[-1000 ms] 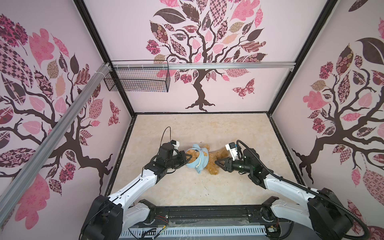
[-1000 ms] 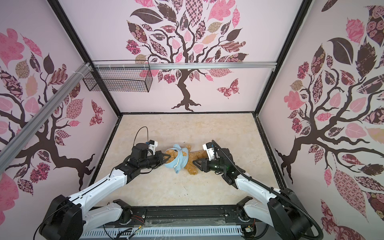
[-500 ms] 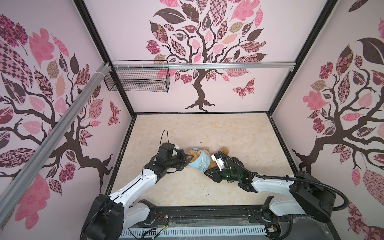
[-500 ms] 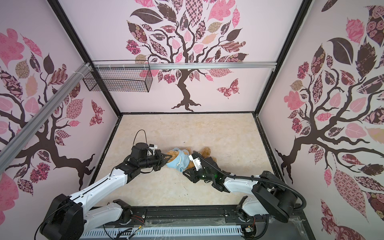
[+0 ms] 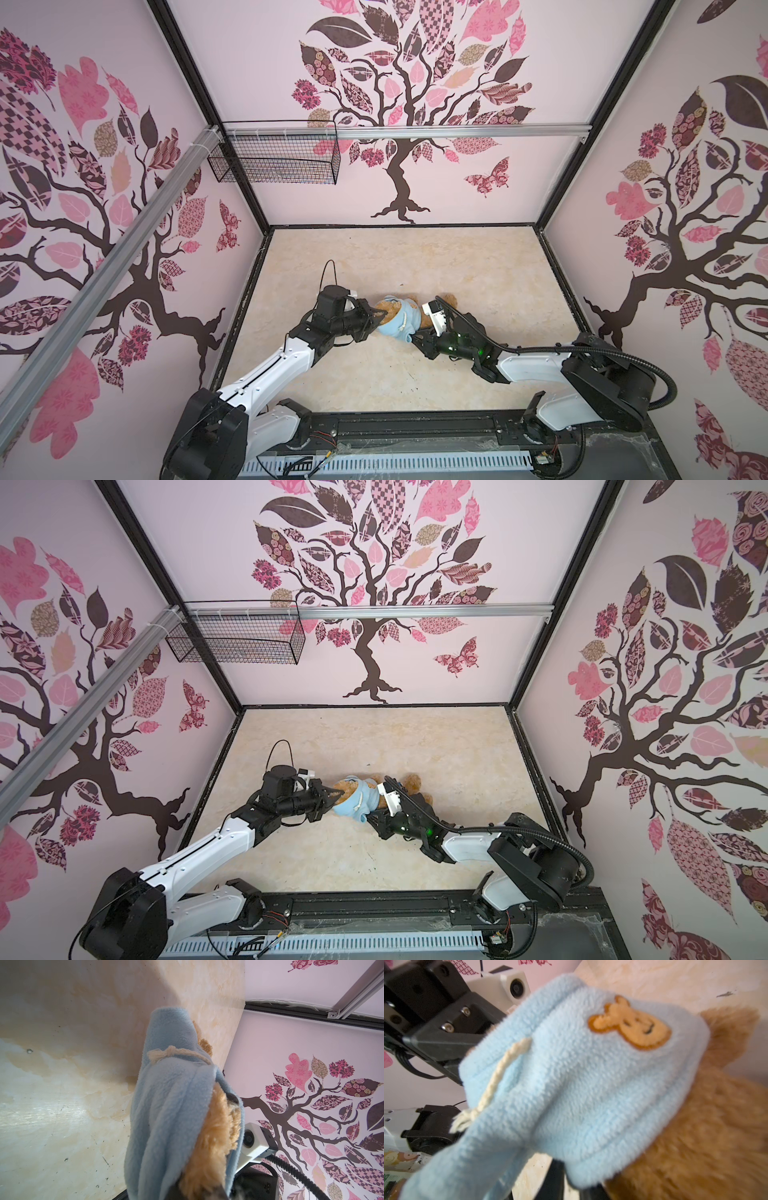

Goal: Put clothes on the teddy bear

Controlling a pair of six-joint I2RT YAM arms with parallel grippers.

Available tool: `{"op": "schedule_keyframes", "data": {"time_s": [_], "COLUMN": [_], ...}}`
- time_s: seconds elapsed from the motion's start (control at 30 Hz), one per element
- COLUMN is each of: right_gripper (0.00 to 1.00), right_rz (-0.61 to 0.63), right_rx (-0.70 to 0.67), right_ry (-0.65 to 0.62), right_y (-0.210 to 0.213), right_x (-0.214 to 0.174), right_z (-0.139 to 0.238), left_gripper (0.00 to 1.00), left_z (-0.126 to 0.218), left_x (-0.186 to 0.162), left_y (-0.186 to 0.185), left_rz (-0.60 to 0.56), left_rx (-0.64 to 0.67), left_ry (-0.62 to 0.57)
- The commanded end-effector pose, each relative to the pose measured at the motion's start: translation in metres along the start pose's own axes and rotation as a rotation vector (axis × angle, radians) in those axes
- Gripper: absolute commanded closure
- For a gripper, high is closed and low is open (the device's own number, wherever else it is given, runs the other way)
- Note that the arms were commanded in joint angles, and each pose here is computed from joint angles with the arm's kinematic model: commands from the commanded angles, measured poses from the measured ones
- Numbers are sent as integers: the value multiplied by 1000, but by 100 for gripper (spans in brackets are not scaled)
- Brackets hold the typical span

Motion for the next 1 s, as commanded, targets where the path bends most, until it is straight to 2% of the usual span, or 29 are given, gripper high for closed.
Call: {"op": "schedule_keyframes", "data": {"time_s": [0.0,0.07,0.13,0.27,0.33,0.6,0.7,0.77,0.87,0.97], "right_gripper": [100,100,100,100,100,100,100,100,100,98], "right_rz": [22,1,-36,-114,-110,-166,-142,-122,-69,-44], "right_rx": [21,-67,-213,-435,-562,-689,-702,-661,-457,-313], "right_ry": [-94,-95,-83,-72,-66,-164,-185,-164,-45,90], "right_y": [13,2,-18,-63,-83,-96,-96,-91,-75,-62], "right_x": [19,15,8,-5,-11,4,11,15,15,13], "right_z": [4,12,25,63,81,95,96,89,66,48], "left_gripper": [100,100,100,100,100,100,100,100,100,100], "left_z": [-1,-1,3,16,22,30,34,34,24,13], "left_x": [2,5,10,26,33,42,43,42,34,24], "left_y": [-2,-1,-3,-5,-4,-3,-7,-9,-12,-16], "left_rz": [-40,-45,-52,-53,-43,-47,-108,-178,-290,-414], "left_rx": [-18,-16,-24,-36,-53,-88,-100,-106,-99,-77], "left_ry": [-3,-12,-22,-28,-26,3,0,15,55,57]}}
Point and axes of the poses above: each gripper's point midway between its finger pads, its own z axis back along the fingers, its own y axis along the line the jaws close on, x = y × z, the point moved 7 cm from there along z, back along the fingers, and after that the axes turned 10 degrees about -z, right-handed, at the moved point
